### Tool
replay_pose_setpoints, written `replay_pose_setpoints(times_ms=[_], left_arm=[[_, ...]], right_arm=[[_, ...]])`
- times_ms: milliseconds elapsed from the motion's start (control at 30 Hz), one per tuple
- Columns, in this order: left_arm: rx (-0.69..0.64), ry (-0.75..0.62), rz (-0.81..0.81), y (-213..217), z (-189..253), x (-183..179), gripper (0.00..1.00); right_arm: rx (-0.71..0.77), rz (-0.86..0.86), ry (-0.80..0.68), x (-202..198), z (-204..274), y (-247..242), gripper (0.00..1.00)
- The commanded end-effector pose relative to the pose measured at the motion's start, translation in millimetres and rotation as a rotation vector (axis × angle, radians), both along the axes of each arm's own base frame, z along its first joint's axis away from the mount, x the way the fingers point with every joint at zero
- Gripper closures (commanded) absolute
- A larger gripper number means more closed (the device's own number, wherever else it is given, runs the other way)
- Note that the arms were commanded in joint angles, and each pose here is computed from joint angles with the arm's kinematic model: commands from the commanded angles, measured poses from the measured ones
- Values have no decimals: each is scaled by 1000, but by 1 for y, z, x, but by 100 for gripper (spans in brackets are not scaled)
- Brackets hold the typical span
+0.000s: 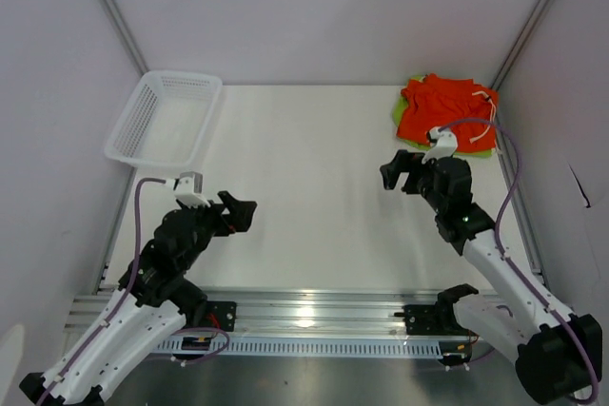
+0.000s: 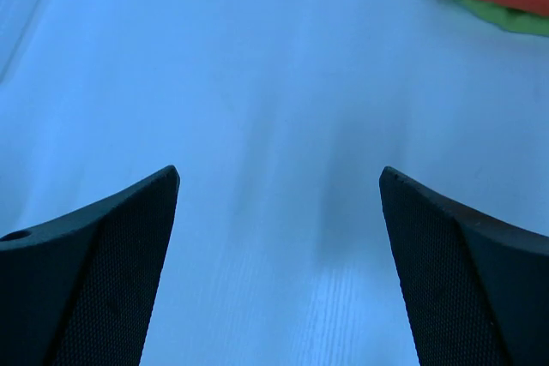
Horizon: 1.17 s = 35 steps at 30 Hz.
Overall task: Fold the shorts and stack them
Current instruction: Neatly place the folded shorts to the corner
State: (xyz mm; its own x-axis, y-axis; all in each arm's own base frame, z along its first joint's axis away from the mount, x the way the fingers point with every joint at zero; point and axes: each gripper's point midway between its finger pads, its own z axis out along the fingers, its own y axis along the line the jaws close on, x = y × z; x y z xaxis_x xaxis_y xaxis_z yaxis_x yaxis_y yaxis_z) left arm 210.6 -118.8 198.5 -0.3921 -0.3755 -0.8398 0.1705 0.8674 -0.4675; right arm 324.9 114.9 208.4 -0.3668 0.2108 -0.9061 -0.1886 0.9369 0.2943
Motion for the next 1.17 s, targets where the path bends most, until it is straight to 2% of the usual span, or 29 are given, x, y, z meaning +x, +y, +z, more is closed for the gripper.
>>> replay_pose_setpoints(times_ms=[0, 67, 133, 267, 500, 1133], left_arm=[[-7, 0, 26, 3, -18, 2, 1], [8, 12, 21, 3, -39, 2, 1], [18, -21, 23, 4, -40, 4, 1], [68, -6, 37, 10, -63, 4, 1], [48, -41, 8, 5, -61, 4, 1], [51, -20, 23, 7, -66, 4, 1]], right_arm=[[78, 62, -32, -23, -11, 21, 1], [76, 105, -39, -37, -18, 31, 1], [23, 83, -26, -45, -40, 24, 0], [7, 73, -43, -52, -49, 19, 1], [-4, 113, -67, -58, -60, 26, 1], [-15, 97, -47, -54, -69, 26, 0]])
